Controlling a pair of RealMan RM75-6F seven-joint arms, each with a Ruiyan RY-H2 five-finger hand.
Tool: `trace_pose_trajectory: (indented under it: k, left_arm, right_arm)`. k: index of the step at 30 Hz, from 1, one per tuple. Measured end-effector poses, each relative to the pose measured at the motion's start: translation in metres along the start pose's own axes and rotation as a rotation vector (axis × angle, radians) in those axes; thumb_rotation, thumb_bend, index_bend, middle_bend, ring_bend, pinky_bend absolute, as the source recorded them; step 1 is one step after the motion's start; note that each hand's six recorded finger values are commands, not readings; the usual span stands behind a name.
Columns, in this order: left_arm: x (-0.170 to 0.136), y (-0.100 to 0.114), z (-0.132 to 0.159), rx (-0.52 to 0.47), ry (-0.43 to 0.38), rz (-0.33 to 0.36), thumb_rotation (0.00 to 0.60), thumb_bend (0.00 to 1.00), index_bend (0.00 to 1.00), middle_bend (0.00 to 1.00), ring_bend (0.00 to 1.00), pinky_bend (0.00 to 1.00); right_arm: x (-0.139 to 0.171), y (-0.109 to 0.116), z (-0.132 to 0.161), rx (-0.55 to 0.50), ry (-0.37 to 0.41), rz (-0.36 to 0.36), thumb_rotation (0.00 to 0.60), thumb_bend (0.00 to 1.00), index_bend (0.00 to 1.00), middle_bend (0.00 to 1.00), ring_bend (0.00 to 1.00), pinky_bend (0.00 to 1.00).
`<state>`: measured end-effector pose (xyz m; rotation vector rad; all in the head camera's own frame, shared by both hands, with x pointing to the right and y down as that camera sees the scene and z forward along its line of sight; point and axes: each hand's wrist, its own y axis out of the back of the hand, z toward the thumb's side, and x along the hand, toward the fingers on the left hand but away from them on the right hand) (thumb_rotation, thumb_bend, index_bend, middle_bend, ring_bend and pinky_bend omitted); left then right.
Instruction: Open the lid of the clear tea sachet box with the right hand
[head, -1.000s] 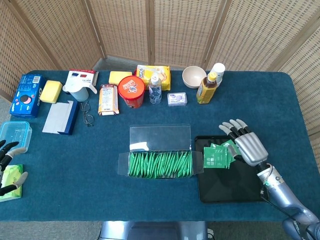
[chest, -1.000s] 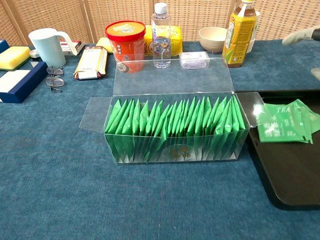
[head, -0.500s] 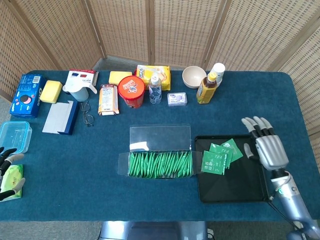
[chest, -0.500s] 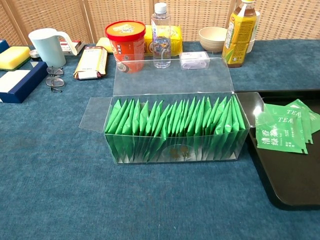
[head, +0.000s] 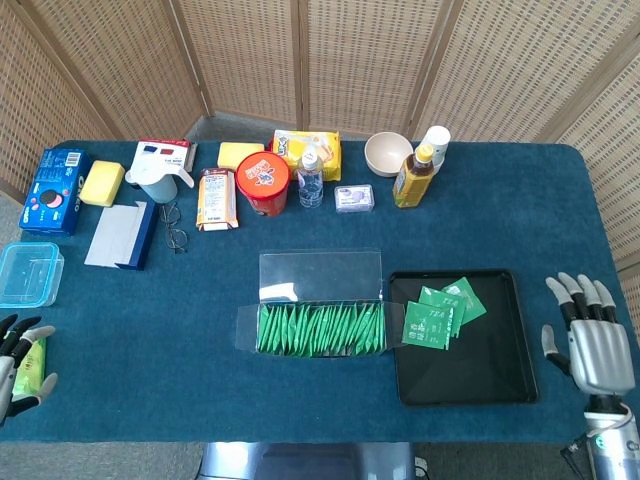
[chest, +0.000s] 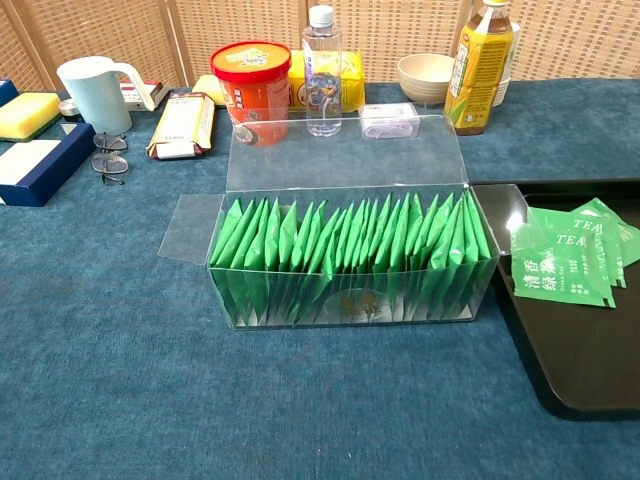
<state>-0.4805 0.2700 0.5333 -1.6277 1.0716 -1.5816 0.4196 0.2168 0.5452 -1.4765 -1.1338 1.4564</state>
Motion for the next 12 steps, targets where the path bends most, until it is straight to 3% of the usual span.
trace_pose_trajectory:
  k: [12]
  left_arm:
    - [0.002, 0.004, 0.011, -0.009, -0.05, 0.027, 0.6, 0.27, 0.24, 0.16, 0.07, 0.25]
  right_arm:
    - [0.014, -0.001, -0.004, -0.031, 0.005, 0.021, 0.6, 0.52, 0.14, 0.11, 0.05, 0.05]
